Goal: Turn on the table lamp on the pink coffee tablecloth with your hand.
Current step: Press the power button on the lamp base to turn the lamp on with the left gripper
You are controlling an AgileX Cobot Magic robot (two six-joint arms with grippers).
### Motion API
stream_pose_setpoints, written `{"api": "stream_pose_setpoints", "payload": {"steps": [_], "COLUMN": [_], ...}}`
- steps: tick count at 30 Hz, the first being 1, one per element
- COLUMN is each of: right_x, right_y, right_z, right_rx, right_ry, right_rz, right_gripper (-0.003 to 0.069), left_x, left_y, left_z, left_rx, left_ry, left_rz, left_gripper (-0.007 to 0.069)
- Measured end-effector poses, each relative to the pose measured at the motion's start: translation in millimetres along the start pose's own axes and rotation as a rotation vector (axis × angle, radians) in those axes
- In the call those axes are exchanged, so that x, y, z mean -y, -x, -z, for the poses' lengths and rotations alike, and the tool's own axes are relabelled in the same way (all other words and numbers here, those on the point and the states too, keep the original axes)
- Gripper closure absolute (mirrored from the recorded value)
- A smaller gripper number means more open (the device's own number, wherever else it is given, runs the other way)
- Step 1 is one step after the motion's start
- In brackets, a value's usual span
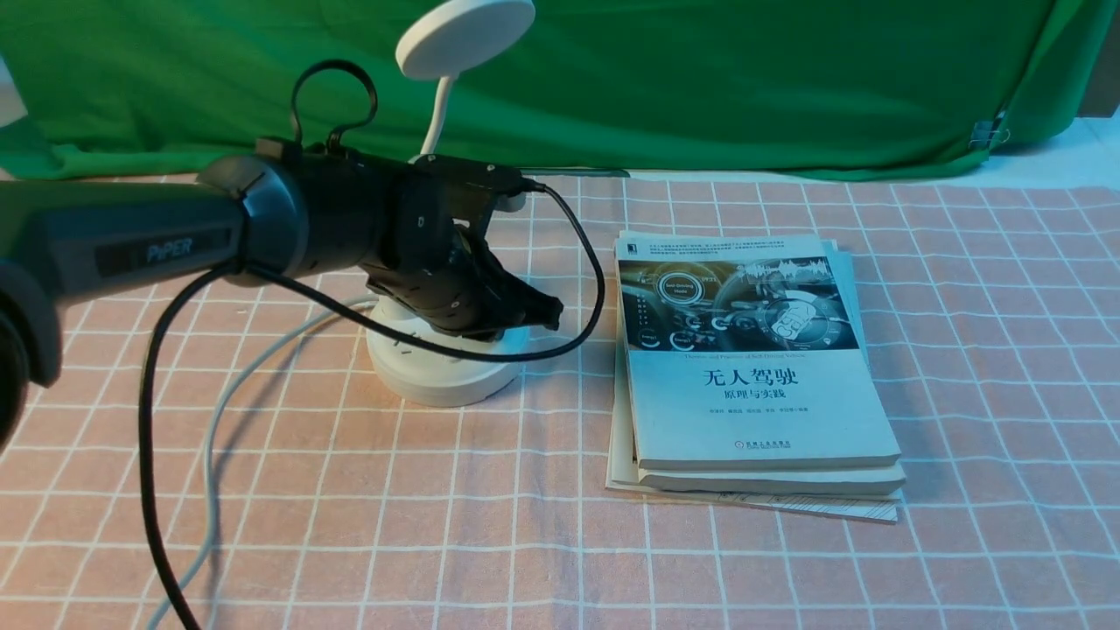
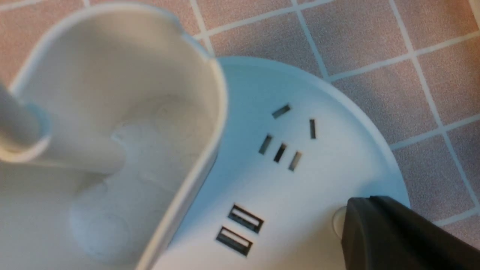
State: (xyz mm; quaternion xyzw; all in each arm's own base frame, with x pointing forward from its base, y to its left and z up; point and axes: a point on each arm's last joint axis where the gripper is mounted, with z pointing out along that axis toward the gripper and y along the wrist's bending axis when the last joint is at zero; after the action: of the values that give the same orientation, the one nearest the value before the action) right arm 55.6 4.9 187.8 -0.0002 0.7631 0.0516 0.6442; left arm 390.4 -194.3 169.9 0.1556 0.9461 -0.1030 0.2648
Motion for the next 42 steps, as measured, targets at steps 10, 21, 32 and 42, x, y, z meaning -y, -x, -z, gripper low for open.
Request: {"api": "stream_pose_setpoints", "payload": {"steps": [10,21,32,42], "right_x": [0.0,0.0,0.0,0.0], "right_y": [0.0,0.0,0.0,0.0], "right_z": [0.0,0.0,0.0,0.0], "right_rx": [0.000,0.000,0.000,0.000], "right_ry": [0.000,0.000,0.000,0.000], "right_rz": [0.000,0.000,0.000,0.000], "right_gripper": [0.0418,0.0418,0.0418,0.0418], "left_x": [0.1,-0.9,-1.8,-2.0], "left_y": [0.5,5.4,3.1,3.7], "left_z": [9.4,9.6,1.0,-2.0], "left_rx": [0.037,0.093,0.088,0.090], "left_ry": [-0.002,0.009,0.012,0.012], "left_rz": [0.058,0.023,0.022,0.036], "left_gripper": [0.0624,0.0624,0.0624,0.0624]}}
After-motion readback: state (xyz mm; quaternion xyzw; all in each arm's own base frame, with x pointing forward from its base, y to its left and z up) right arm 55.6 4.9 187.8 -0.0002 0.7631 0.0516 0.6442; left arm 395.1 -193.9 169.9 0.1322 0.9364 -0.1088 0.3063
